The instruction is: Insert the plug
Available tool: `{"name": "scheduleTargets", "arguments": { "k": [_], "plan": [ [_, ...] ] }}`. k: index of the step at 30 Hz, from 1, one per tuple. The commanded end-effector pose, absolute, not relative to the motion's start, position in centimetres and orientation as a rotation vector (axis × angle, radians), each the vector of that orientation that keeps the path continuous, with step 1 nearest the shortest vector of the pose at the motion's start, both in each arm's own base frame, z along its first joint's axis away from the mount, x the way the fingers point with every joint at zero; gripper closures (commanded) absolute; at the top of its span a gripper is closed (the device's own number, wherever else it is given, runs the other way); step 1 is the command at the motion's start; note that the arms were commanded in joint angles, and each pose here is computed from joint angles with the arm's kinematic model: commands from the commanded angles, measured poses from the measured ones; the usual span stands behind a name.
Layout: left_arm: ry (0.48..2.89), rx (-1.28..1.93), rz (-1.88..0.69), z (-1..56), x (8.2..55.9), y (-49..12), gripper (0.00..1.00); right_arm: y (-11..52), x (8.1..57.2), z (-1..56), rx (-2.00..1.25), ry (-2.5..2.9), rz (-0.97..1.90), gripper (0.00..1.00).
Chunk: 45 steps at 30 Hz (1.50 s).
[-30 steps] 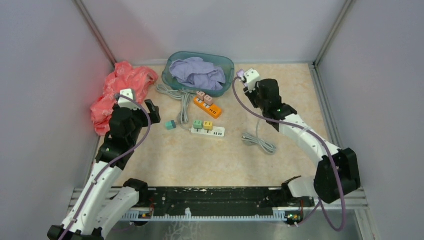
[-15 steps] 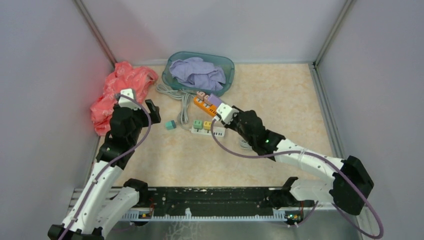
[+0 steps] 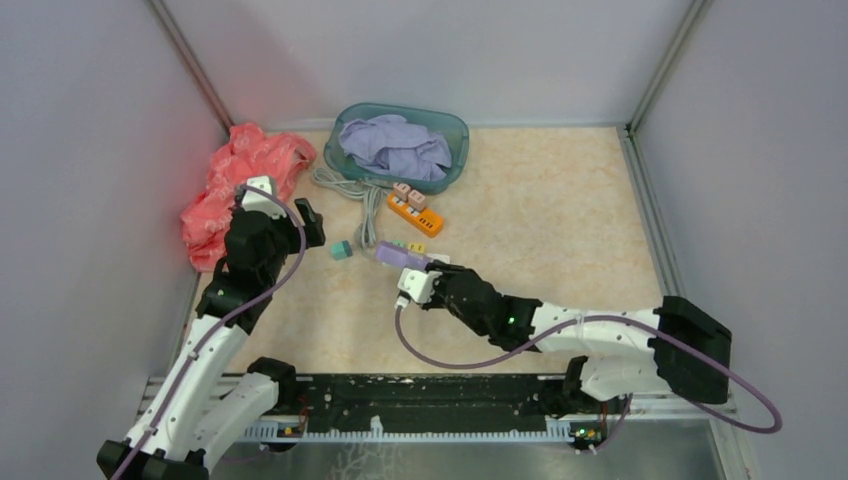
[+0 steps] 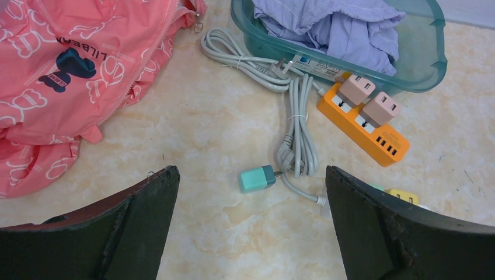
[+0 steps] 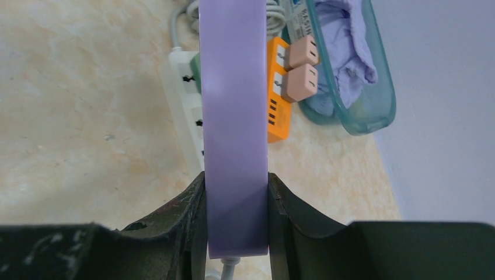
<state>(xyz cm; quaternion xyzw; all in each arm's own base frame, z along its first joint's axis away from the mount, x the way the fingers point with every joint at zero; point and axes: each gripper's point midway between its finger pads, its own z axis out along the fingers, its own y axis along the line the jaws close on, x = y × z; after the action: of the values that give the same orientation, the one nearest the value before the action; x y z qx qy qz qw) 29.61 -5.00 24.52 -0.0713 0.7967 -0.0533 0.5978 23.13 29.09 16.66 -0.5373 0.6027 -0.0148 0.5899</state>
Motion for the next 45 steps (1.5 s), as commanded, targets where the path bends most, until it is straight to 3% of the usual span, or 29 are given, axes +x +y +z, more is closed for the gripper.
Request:
{"name": "scheduleTargets", "arguments": {
  "k": [1,8,23,29,36,45],
  "plan": [
    [1.837,-0.169,-0.132,25.0,29.8,-5.0,0.0,31.7,21.8,16.7,-1.253,1.355,0.028,1.0],
    [1.839,-0.169,-0.124,25.0,29.8,-4.9,0.0,32.8,20.7,12.5,-1.383,1.377,-0.029,1.0],
    [1.833,-0.163,-0.129,25.1,29.7,-4.9,0.0,31.0,23.4,7.3,-1.424,1.43,-0.392,1.0],
    [1.83,-0.162,-0.13,25.2,29.7,-4.9,0.0,31.2,21.7,5.0,-1.554,1.436,-0.382,0.8],
    [1.832,-0.163,-0.132,25.1,29.7,-4.9,0.0,31.4,19.8,5.1,-1.575,1.507,-0.243,0.48],
    [1.836,-0.16,-0.14,25.0,29.7,-5.0,0.0,31.7,17.3,6.1,-1.597,1.588,-0.053,0.37]
  ]
}}
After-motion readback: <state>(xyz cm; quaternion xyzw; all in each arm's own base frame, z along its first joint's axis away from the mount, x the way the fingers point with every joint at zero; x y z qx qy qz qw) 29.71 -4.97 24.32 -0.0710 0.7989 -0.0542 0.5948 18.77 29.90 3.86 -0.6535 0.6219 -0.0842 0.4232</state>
